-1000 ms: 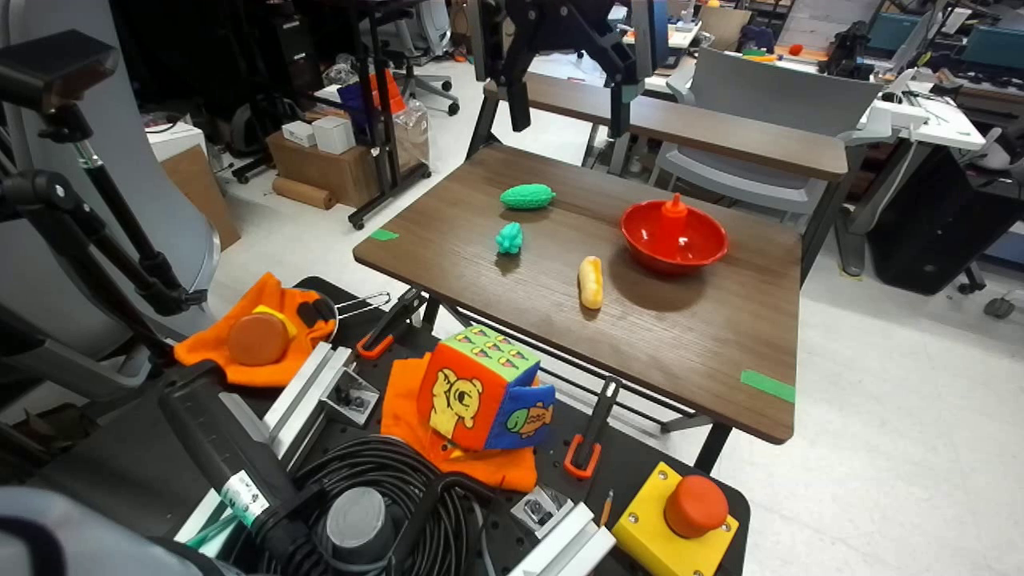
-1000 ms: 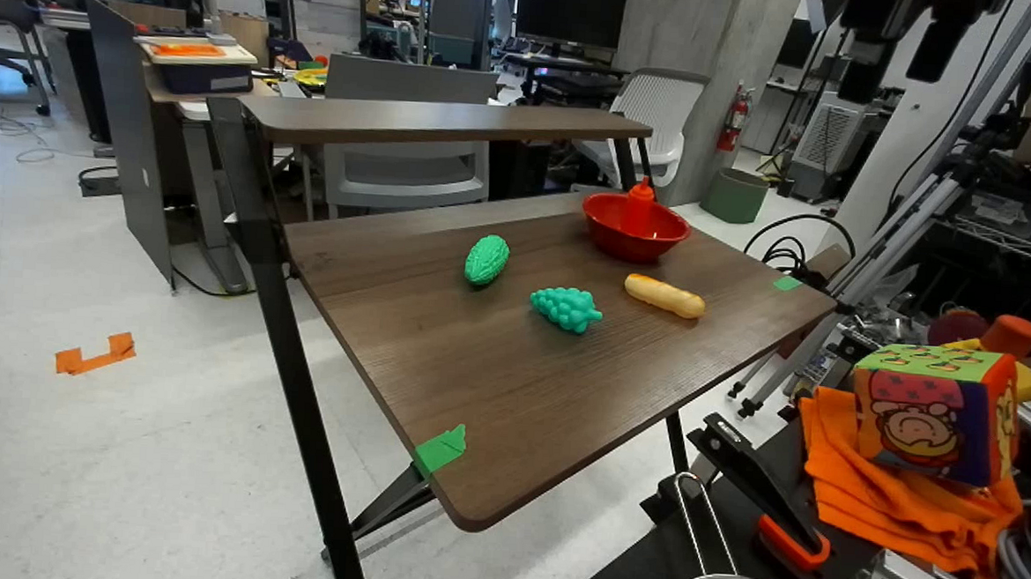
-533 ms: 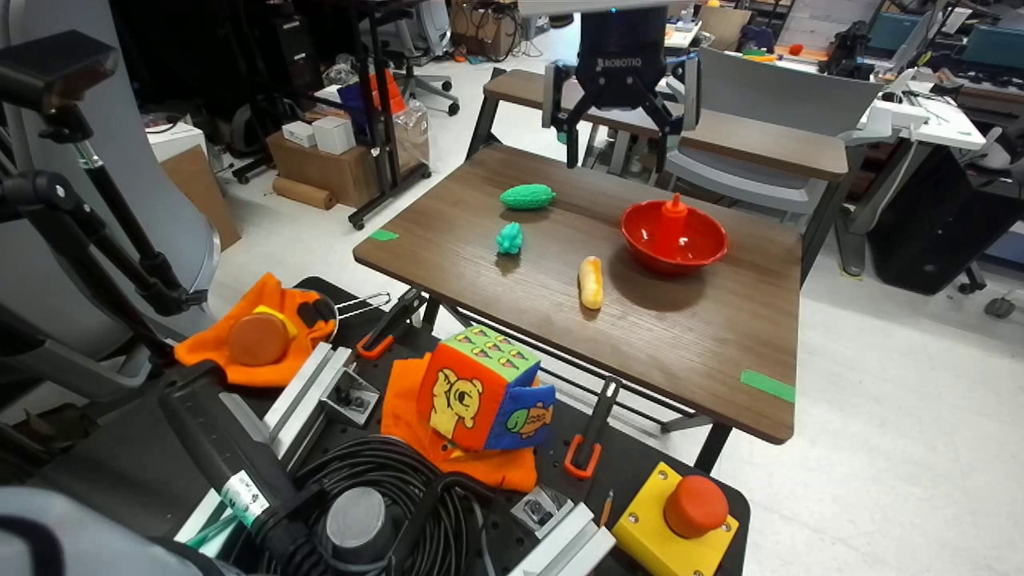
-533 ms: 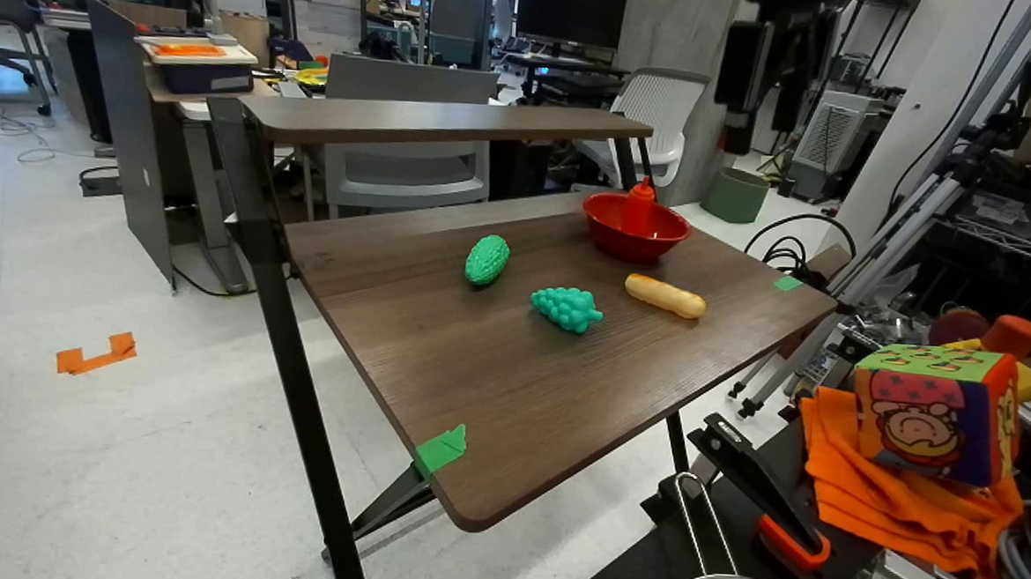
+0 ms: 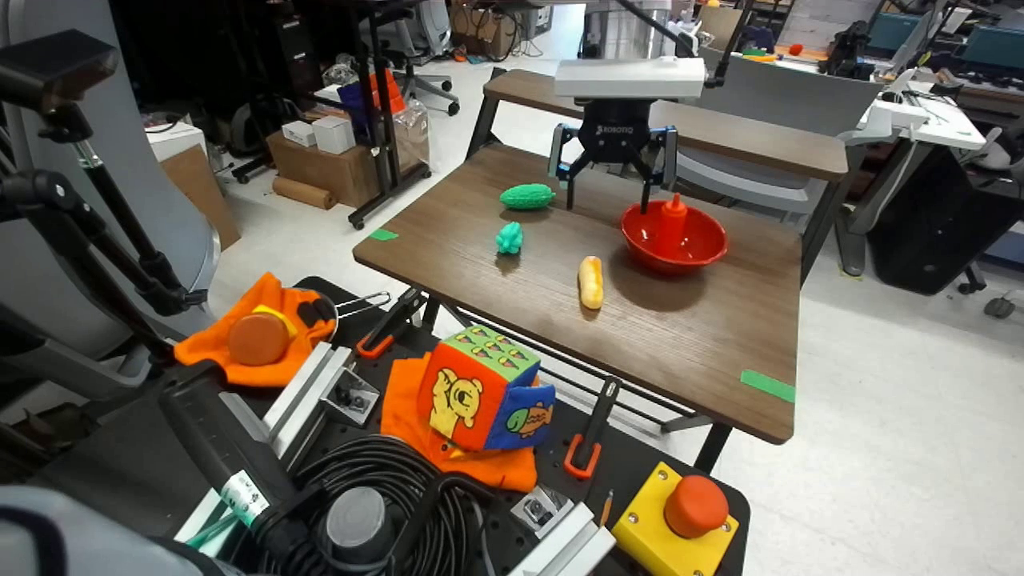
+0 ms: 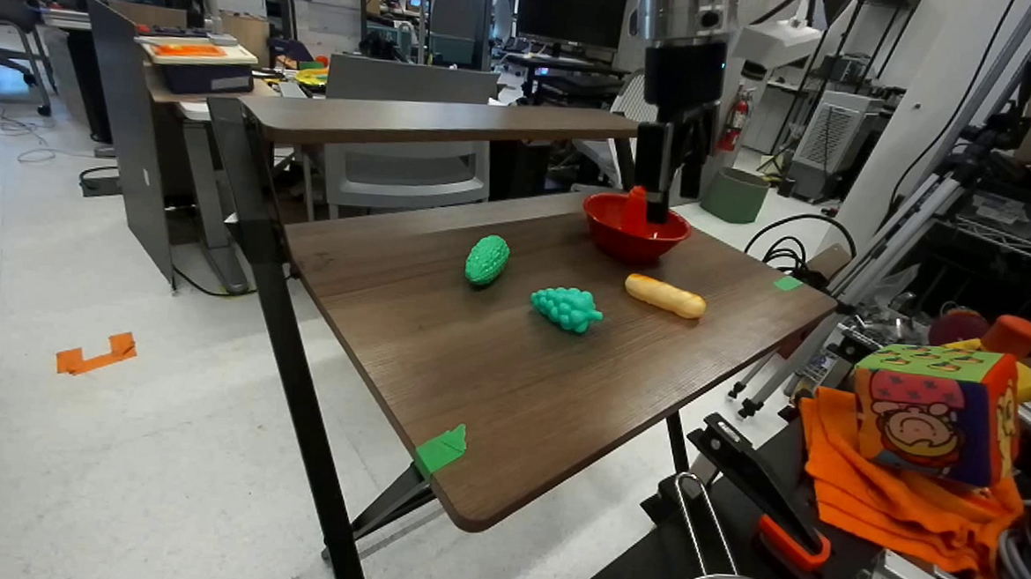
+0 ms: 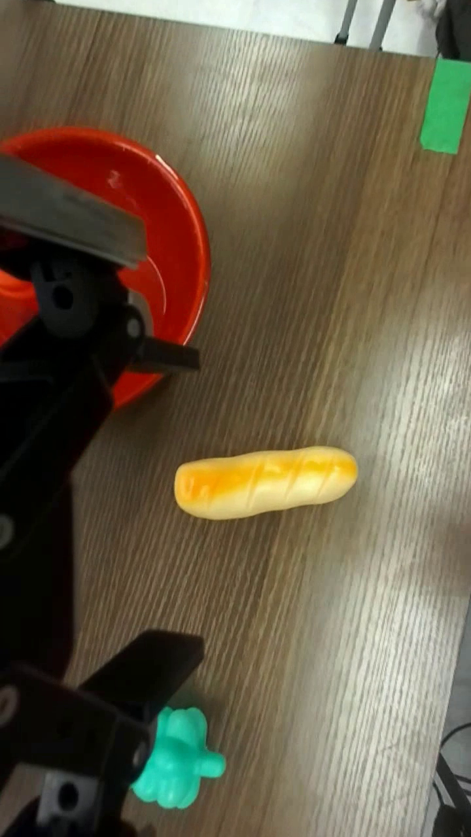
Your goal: Move the yellow object to the right
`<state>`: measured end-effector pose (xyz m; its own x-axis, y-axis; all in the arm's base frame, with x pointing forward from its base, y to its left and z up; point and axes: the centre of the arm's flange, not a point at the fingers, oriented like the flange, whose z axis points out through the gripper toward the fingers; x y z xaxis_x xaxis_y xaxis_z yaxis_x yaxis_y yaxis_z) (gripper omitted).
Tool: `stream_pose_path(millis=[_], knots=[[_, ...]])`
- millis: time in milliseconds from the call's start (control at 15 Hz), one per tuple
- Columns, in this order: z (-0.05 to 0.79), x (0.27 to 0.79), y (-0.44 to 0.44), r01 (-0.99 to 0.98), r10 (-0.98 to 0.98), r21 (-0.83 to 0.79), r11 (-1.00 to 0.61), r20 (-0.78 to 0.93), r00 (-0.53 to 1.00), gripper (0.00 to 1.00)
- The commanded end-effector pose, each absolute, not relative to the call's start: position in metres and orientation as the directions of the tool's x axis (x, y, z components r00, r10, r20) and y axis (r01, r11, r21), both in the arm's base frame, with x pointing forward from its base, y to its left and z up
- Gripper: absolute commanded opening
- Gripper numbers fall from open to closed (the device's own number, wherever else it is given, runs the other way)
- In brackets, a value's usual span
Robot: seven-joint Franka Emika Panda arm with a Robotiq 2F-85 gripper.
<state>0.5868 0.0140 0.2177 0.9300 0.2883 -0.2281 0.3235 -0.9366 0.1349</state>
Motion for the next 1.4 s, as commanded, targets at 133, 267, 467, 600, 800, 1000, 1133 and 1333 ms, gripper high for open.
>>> stream_pose_path(millis=[133, 267, 467, 600, 800, 1000, 1133, 1333], knots=[[0.182, 0.579, 0.023, 0.327, 0.310, 0.066, -0.943, -0.194, 0.931, 1.00], [0.171, 0.571, 0.024, 0.275, 0.263, 0.042, -0.961, -0.183, 0.947, 1.00], [0.156, 0.564, 0.024, 0.207, 0.200, 0.022, -0.978, -0.178, 0.963, 1.00], [0.148, 0.563, 0.022, 0.149, 0.143, 0.029, -0.988, -0.161, 0.977, 1.00], [0.143, 0.561, 0.015, 0.072, 0.065, 0.050, -0.996, -0.131, 0.989, 1.00], [0.137, 0.562, 0.008, 0.023, 0.014, 0.071, -0.997, -0.130, 0.991, 1.00], [0.131, 0.564, 0.003, 0.005, -0.008, 0.089, -0.996, -0.144, 0.990, 1.00], [0.124, 0.568, -0.002, 0.004, -0.016, 0.111, -0.994, -0.179, 0.984, 1.00]])
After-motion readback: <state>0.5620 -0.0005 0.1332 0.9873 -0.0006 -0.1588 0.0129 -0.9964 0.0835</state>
